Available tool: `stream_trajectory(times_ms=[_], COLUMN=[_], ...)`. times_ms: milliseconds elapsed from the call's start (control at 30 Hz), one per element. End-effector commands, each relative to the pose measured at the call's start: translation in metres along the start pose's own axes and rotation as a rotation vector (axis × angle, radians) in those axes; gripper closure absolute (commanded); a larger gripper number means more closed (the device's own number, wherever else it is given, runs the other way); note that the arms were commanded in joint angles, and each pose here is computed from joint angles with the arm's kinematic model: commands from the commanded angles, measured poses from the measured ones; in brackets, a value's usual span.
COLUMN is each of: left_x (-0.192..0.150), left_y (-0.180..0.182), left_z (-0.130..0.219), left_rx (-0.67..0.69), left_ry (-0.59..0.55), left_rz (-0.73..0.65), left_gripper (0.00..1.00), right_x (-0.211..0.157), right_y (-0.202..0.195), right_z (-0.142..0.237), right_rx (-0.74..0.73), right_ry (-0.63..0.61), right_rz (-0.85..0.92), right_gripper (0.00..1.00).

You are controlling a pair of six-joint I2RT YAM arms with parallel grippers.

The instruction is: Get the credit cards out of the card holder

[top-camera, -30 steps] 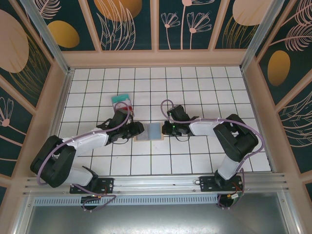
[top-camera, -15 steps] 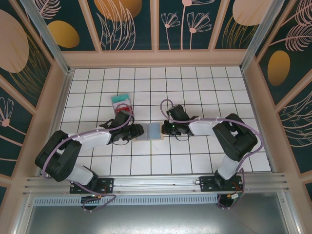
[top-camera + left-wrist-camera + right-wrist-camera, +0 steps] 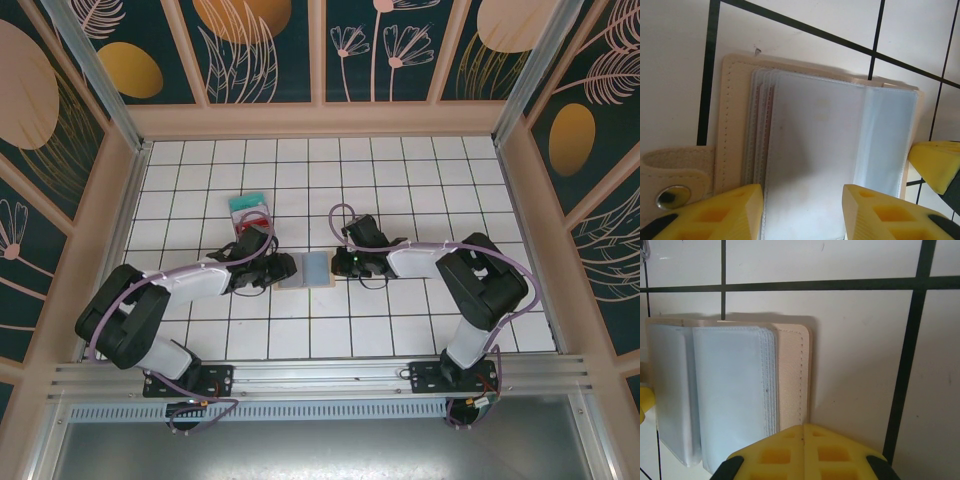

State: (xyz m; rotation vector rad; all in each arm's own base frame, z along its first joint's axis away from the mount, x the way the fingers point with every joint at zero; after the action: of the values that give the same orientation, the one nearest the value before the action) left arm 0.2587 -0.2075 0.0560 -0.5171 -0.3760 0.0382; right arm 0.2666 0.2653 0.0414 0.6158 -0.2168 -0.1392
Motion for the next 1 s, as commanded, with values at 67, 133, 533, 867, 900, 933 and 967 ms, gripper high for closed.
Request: stream_trajectory(times_ms=[67,133,533,867,900,933,967], left_x=[0.0,0.003,0.007,0.011,0.011,0.011,0.012], left_y=[-0.014,-0.022,-0.032,-0.078,-0.084,-0.09,-0.096], left_z=[-0.003,-0.001,0.002,0.0,-0.001,-0.001,-0.001], left_rx=[-0.062,-0.106,-0.144,-0.349,-0.368,-0.383,-0.397], left_ry=[0.013,0.002,-0.006,0.006,0.009,0.01,0.01], left_rz=[-0.024,-0.028,-0.06,-0.102,-0.106,-0.113,-0.122], left_gripper=[0.52,0.51,0.51,0.51,0.51,0.51,0.52], right_x=[-0.012,-0.012,-0.011,-0.01,-0.011,-0.01,-0.009], right_y=[-0.016,-0.017,-0.015,-0.014,-0.014,-0.014,-0.014], right_z=[-0.013,-0.013,-0.014,-0.013,-0.013,-0.012,-0.012], right_rx=[-0.062,-0.064,-0.062,-0.053,-0.052,-0.049,-0.048], right_ry=[0.05,0.051,0.052,0.049,0.049,0.046,0.045], right_rz=[-0.025,-0.026,-0.021,-0.027,-0.029,-0.031,-0.033], right_gripper=[1.0,1.0,1.0,1.0,1.0,1.0,1.0])
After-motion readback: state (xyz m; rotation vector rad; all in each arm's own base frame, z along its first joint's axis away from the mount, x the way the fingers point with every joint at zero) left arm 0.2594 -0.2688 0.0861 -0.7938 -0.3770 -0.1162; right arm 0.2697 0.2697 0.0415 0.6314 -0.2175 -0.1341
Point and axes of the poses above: each hand's point on the last joint's axis, 136 mm out from that joint toward the fingers, its own z axis back along the fingers, its own y axis along the line the jaws close on, x = y × z, the point moved 3 cm from there along z, back along the fingers, and after that the axes turned 13 degrees about -z, right-handed, at the moved point
